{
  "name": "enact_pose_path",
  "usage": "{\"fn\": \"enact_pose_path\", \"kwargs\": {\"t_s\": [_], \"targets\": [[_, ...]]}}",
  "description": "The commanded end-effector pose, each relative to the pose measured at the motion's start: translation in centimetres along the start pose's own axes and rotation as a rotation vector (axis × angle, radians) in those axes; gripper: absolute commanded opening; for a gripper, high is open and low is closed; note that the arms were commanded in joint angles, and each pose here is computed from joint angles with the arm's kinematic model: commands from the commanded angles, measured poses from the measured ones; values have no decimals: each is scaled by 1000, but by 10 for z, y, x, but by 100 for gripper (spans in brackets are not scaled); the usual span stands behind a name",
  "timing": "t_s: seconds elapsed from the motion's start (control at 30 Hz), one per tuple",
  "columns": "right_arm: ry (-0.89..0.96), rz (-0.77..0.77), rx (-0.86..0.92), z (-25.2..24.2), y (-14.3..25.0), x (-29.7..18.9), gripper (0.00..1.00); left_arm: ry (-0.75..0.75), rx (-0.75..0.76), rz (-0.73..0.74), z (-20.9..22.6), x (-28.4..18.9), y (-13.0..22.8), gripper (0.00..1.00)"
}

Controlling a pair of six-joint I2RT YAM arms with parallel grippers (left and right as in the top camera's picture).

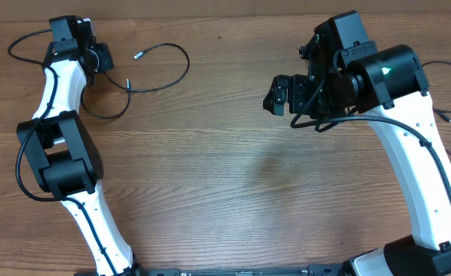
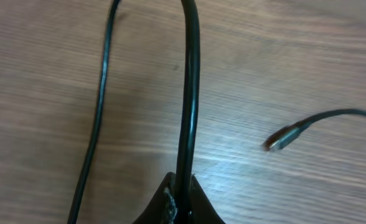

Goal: Untangle cables

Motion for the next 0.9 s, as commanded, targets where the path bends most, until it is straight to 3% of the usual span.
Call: {"fn": "enact_pose_path", "kwargs": {"t_s": [0.0,0.23,0.5,0.63,0.87], "targets": [[4,-26,0,2,-3,-5,100,146,15,33,-27,5,7,4],[91,-40,35,-12,-5,-6,100,393,42,12,-106,-27,-17,4],[110,-52,34,-15,-6,-9,100,636,180,-195,-247,-121,-69,4],[106,-97,24,-12,-5,-23,100,677,249,-288,-320,-147,-53,4],[141,-281,-3,-8,12,-87,100,758,287,-354,-387,-172,-23,4]]}}
Point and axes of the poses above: each gripper's point midway between its finger pads, its own x axis out along the fingers, its own z axis along the line the jaws close on, y = z × x, the point moved 1 cm from there along -x, back along the fingers, and after that the axes turned 14 degrees about -x, right-handed, at the moved point
